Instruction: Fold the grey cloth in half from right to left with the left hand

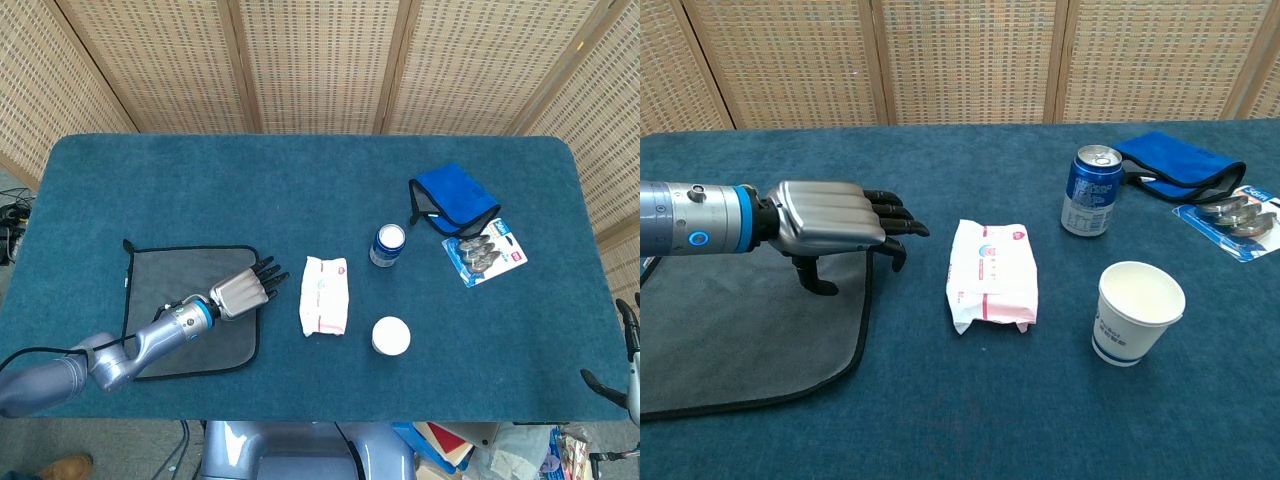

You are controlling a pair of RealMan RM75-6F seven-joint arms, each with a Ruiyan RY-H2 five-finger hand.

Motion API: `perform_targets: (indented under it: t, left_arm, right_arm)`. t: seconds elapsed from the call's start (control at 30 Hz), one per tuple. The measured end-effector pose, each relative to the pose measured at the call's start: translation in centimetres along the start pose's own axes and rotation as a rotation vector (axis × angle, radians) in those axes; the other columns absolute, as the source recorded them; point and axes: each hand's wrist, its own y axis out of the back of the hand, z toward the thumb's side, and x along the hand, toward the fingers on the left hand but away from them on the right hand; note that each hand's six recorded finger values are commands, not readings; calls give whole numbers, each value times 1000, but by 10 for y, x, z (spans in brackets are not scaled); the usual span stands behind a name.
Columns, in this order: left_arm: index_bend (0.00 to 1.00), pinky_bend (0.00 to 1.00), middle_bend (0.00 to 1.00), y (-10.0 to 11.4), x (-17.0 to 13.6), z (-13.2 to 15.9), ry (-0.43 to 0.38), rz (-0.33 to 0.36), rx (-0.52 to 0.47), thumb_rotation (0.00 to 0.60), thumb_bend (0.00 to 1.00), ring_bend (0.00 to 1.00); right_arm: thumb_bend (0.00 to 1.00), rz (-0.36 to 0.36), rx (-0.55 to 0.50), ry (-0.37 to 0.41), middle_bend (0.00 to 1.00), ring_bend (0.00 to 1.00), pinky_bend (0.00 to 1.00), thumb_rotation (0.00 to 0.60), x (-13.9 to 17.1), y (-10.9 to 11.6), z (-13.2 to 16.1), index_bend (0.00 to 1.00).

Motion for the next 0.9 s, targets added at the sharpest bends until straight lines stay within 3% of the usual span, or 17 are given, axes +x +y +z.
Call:
perform_targets:
  t: [0.4,0.57,0.9]
  left_arm:
    - [288,0,0,-3,9,5,-4,-16,2,600,296,0]
    - [376,0,0,-4,10,7,-7,-23,6,600,296,0]
    - [436,0,0,-6,8,1,12,-25,8,600,300,0]
  right_arm:
    - [0,5,2,-10,0,0,0,600,0,0,-2,0]
    - [0,8,0,-15,0,0,0,600,-1,0,-3,0]
    - [0,8,-4,-17,0,0,0,600,-1,0,-4,0]
